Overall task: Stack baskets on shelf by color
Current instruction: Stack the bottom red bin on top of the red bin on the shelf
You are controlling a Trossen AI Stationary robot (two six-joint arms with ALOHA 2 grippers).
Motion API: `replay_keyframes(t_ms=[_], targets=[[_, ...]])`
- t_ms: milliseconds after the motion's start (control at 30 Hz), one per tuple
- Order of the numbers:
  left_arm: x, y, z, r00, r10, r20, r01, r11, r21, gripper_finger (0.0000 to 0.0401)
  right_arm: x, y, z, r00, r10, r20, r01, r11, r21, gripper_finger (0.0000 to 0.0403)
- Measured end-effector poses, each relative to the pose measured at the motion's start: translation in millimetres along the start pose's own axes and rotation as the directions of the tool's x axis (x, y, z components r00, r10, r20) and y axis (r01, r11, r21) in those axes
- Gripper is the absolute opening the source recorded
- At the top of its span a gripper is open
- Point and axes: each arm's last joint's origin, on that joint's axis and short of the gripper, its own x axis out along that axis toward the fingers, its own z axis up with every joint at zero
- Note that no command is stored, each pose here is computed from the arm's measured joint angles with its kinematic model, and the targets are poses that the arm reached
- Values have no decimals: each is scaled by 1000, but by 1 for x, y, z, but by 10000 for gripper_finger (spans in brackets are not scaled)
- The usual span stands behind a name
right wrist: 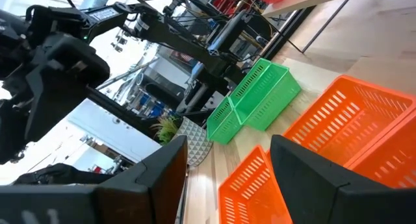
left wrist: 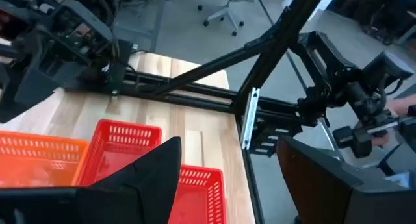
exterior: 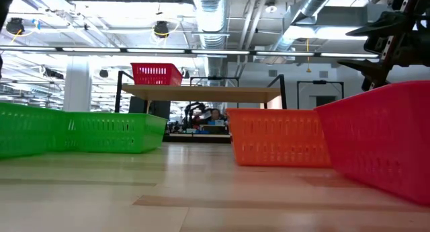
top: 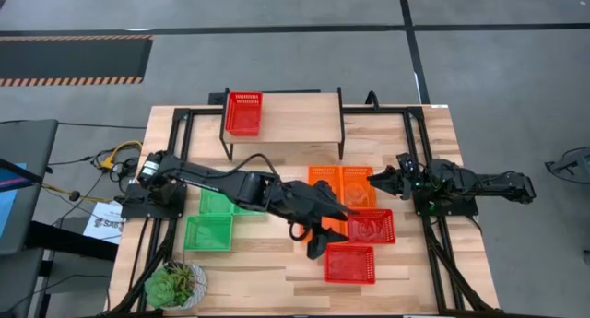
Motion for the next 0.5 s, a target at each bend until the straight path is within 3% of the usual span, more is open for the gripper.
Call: replay_keyframes(t_ms=[167, 300, 400, 500], targets=[[-1, -7, -8, 997, 74, -19, -74, 997, 22, 241, 0, 0, 0, 1000, 1, -1, -1, 1000, -12, 244], [3, -10, -11, 992, 127, -1, -127, 992, -20, 240, 0, 0, 0, 1000, 2, -4, -2, 1000, -12, 244], [18, -11, -21, 991, 132, -16, -132, 991, -31, 237, 0, 1, 0, 1000, 14, -17, -15, 1000, -12, 244], [42, -12, -36, 997, 73, -34, -75, 996, -39, 230, 0, 2, -2, 998, 44, -47, -44, 999, -7, 244]])
